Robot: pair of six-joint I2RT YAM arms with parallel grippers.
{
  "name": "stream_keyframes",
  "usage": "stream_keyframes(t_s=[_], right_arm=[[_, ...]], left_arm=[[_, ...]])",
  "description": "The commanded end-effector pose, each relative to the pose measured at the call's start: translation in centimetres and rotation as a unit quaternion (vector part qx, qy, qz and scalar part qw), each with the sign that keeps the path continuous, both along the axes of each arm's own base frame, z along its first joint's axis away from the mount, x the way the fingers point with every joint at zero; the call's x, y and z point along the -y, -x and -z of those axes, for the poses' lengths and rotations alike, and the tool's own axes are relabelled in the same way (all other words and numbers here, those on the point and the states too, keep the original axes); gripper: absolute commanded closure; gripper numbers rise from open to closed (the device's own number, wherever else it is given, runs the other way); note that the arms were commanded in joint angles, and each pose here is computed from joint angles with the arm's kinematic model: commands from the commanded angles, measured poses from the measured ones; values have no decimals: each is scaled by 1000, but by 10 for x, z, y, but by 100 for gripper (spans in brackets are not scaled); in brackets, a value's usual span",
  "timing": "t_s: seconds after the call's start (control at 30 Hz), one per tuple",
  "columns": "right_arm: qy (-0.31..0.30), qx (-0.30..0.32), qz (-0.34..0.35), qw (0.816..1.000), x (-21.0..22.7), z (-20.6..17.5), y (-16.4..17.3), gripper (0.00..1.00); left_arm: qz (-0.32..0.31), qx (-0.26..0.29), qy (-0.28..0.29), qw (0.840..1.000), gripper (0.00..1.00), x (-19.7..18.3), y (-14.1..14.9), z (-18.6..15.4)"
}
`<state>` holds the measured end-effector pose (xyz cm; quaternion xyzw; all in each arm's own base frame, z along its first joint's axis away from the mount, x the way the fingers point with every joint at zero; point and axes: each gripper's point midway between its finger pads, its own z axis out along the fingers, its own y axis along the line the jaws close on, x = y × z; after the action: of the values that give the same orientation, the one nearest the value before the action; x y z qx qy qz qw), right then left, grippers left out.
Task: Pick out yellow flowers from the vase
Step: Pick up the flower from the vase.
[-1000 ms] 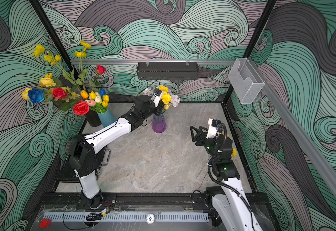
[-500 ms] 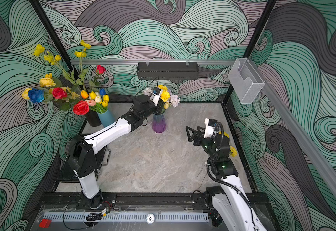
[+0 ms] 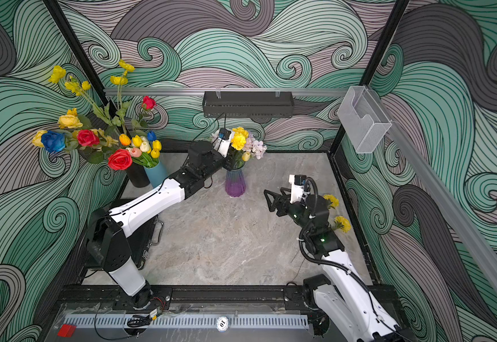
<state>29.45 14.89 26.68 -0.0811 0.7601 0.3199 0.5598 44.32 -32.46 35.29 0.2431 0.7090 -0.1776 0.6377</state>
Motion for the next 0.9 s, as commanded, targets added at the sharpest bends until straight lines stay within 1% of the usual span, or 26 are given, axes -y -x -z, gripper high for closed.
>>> stream_keyframes(t_s=[0.0, 0.23, 0.43, 0.6, 0.77, 0.87], right_arm=[[11, 57, -8, 998, -8, -27, -4, 17], [48, 111, -55, 991, -39, -31, -8, 18], [66, 144, -74, 985, -60, -35, -17, 19], [82, 172, -83, 978, -77, -34, -31, 19], [99, 217, -97, 966, -99, -36, -46, 19], [108, 238, -103, 960, -113, -36, -59, 21]], left_arm=[[12, 20, 29, 999, 76, -6, 10, -30], [14, 27, 34, 999, 76, -11, 17, -44], [19, 36, 43, 998, 76, -14, 24, -55], [23, 44, 55, 997, 75, -17, 28, -67], [26, 48, 60, 997, 74, -17, 31, -73], [28, 48, 63, 996, 74, -17, 32, -75]])
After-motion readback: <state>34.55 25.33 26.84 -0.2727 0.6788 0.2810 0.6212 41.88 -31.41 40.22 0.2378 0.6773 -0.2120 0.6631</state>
